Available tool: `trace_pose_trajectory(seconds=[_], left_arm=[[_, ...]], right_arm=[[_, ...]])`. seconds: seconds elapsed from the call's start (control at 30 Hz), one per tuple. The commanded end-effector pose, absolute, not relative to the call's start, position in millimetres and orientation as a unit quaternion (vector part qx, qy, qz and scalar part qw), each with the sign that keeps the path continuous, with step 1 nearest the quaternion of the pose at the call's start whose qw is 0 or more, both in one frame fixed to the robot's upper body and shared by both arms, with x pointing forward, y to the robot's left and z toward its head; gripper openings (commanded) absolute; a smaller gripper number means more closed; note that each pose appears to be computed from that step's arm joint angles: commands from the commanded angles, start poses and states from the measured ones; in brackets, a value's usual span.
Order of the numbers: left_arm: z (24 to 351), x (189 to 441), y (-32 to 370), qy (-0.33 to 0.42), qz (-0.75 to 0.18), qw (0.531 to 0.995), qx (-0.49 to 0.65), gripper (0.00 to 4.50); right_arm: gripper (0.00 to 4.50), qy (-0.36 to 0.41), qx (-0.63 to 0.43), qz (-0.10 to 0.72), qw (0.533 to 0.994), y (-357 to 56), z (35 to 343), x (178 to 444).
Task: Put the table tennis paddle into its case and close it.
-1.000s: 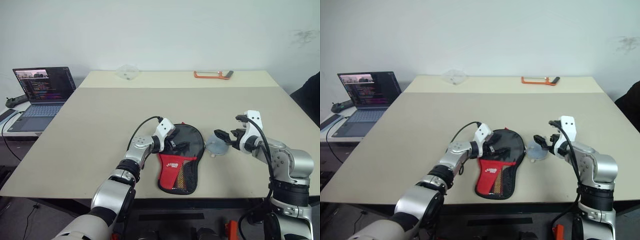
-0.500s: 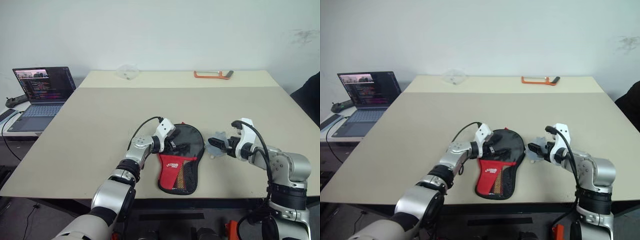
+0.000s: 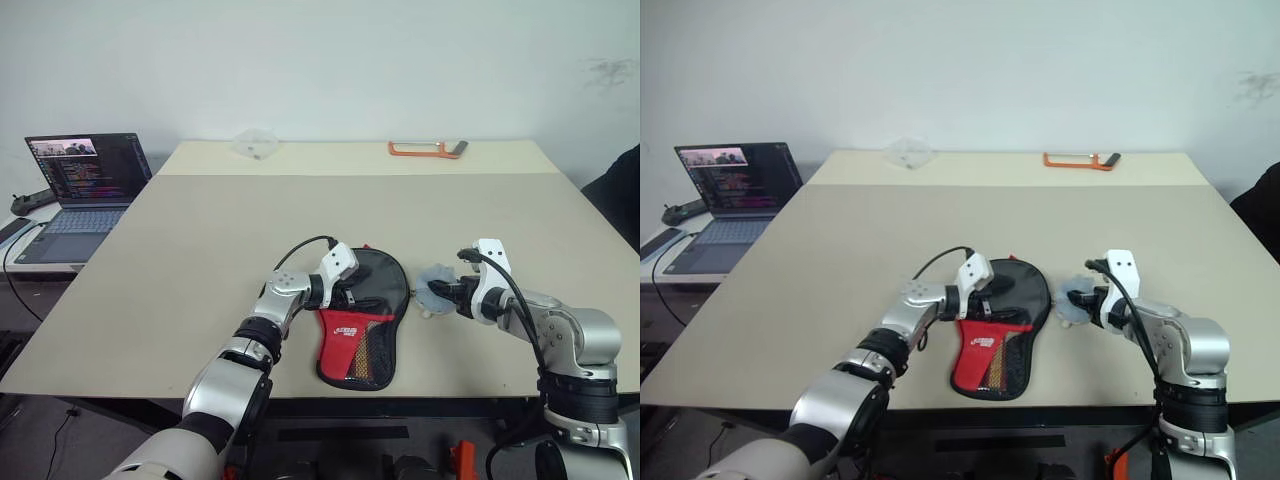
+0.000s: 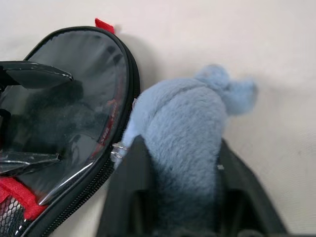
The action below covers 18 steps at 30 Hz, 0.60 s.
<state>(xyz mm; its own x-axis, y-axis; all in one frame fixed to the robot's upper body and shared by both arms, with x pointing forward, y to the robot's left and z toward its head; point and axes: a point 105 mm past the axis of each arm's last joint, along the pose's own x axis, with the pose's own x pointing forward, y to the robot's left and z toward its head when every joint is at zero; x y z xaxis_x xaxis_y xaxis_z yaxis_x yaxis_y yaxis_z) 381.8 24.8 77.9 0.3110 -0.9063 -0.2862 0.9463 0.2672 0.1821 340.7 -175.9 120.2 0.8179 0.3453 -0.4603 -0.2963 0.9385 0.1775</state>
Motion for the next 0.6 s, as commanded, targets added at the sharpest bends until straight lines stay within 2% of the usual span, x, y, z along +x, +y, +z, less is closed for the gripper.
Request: trace_pose_trajectory(seconds=[0.03, 0.23, 0.6], left_arm=[[30.6, 360.3, 30.4, 0.144, -0.607, 0.759, 0.186, 4.30], [23.9, 356.0, 29.8, 0.155, -0.612, 0.755, 0.179, 4.30], [15.3, 350.8, 22.2, 0.172, -0.615, 0.749, 0.175, 4.30]], right_arm=[[0.41, 0.206, 0.009, 0.175, 0.963, -176.5, 146.3, 336.8], [0.29, 0.207, -0.025, 0.195, 0.958, -174.0, 154.0, 314.1], [0.29, 0.255, -0.029, 0.225, 0.940, -159.6, 130.2, 260.4]])
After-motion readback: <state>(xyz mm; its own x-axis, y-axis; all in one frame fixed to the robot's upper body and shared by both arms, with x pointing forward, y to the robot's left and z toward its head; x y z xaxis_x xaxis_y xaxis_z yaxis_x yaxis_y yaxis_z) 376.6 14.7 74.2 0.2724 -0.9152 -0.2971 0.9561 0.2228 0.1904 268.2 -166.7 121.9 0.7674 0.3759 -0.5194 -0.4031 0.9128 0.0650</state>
